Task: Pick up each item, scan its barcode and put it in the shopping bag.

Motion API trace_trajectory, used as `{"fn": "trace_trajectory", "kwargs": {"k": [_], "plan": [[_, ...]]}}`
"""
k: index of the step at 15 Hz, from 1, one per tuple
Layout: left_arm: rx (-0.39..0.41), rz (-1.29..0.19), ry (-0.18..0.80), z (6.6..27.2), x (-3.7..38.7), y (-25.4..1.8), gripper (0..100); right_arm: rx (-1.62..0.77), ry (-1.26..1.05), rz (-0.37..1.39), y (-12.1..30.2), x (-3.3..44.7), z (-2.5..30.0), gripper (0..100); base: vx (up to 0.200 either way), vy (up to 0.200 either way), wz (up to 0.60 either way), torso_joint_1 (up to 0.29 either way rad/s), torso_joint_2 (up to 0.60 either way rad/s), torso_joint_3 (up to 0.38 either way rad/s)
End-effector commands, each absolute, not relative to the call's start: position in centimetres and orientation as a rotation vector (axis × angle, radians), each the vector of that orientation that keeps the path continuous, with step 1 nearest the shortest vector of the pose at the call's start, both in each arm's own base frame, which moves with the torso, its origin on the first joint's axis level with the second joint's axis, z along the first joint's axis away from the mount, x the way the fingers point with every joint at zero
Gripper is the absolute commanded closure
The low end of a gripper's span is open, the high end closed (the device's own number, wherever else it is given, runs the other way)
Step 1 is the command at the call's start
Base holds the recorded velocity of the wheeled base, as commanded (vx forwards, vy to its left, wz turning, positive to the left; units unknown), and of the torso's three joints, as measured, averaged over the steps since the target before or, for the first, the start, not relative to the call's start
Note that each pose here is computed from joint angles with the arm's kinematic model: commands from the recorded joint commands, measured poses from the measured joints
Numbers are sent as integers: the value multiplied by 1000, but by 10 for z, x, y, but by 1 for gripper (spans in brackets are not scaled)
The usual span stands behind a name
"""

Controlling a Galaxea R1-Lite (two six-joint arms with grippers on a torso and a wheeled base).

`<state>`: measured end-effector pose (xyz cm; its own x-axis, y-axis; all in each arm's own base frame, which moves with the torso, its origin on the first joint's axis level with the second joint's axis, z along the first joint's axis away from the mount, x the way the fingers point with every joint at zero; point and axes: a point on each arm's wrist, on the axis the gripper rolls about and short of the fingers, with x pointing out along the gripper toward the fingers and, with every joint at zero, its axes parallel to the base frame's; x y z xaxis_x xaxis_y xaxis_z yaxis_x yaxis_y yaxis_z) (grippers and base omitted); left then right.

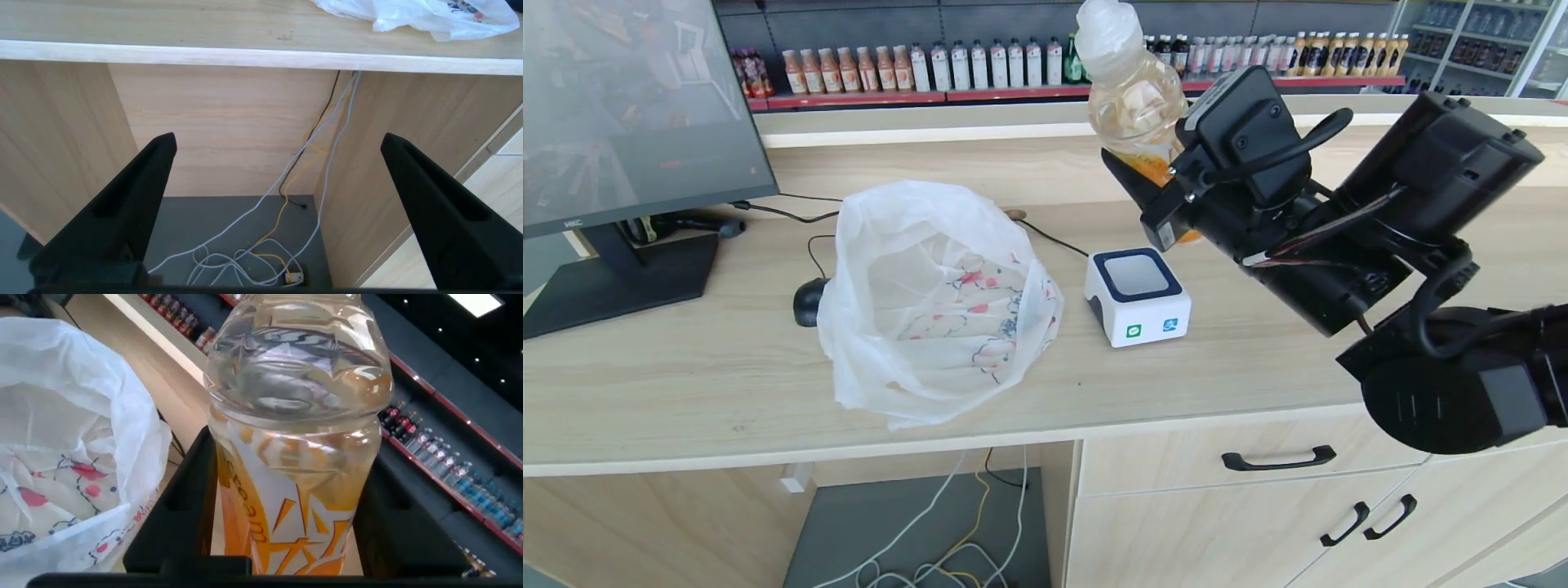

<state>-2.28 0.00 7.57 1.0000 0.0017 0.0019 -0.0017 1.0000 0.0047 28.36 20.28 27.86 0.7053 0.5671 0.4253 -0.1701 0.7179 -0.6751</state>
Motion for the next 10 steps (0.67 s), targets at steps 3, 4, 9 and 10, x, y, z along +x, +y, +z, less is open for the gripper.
{"fn": "trace_trajectory", "kwargs": {"k": [3, 4, 9, 10], "plan": [[5, 3, -3, 76, -23, 0, 0, -713, -658, 480, 197, 305, 260, 100, 0, 0, 0, 0, 0, 0], [5, 3, -3, 76, -23, 0, 0, -735, -672, 493, 196, 308, 258, 100, 0, 0, 0, 0, 0, 0], [5, 2, -3, 76, -23, 0, 0, -800, -694, 536, 197, 315, 248, 100, 0, 0, 0, 0, 0, 0], [5, 2, -3, 76, -23, 0, 0, -813, -703, 537, 196, 316, 248, 100, 0, 0, 0, 0, 0, 0]]}}
